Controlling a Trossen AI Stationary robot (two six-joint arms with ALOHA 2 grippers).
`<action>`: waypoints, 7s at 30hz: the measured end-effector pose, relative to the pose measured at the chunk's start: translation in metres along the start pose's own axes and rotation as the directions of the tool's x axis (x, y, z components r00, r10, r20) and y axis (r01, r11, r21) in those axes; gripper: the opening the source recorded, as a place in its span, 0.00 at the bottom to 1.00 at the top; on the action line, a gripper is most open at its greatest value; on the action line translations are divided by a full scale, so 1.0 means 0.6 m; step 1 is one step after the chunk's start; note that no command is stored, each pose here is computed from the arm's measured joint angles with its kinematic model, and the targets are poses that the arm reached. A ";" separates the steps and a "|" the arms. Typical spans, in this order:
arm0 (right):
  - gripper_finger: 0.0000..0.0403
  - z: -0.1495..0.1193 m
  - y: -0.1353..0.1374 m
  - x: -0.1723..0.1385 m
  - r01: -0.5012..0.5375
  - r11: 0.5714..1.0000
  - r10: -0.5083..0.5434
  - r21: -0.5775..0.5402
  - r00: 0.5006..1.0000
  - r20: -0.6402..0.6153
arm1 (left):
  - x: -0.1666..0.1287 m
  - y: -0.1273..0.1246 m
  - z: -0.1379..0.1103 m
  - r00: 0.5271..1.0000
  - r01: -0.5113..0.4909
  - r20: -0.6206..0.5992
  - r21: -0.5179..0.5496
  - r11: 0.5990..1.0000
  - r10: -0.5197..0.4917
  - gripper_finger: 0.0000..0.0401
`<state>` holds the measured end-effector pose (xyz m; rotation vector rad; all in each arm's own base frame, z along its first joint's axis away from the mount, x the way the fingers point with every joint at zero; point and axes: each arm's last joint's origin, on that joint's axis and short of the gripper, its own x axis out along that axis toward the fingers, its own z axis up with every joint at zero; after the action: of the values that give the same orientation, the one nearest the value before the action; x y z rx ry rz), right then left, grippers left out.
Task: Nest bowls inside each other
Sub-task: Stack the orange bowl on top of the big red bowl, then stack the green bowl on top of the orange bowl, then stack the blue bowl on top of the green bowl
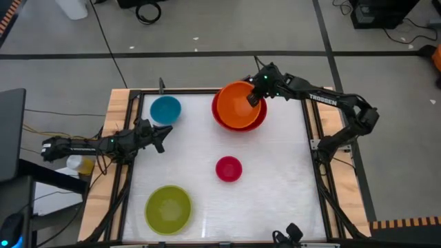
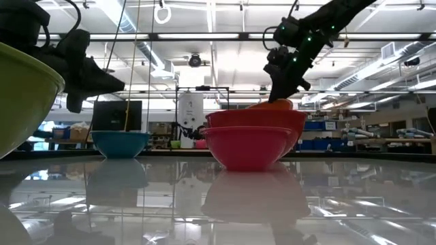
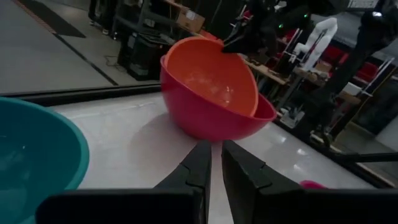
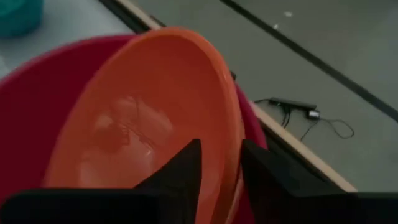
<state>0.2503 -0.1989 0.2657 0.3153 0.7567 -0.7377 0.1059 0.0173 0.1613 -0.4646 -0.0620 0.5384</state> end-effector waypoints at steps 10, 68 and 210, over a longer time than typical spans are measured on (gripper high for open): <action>0.34 -0.010 0.002 -0.007 -0.078 0.996 0.075 -0.043 0.995 -0.069 | -0.002 -0.005 -0.002 0.999 0.030 -0.011 -0.013 0.999 -0.030 0.11; 0.33 -0.226 0.328 -0.098 -0.593 0.783 0.619 -0.188 0.772 0.144 | 0.001 -0.264 -0.040 0.274 0.367 -0.960 0.153 0.917 0.051 0.54; 0.47 -0.096 0.150 -0.123 -0.155 0.985 0.161 -0.073 0.984 0.075 | 0.193 0.072 0.046 0.383 -0.099 -0.634 0.695 0.712 0.672 0.05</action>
<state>0.2481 -0.0700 0.2787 0.2795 0.6703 -0.5702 0.1796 0.1202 0.1597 -0.1016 1.2573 0.7277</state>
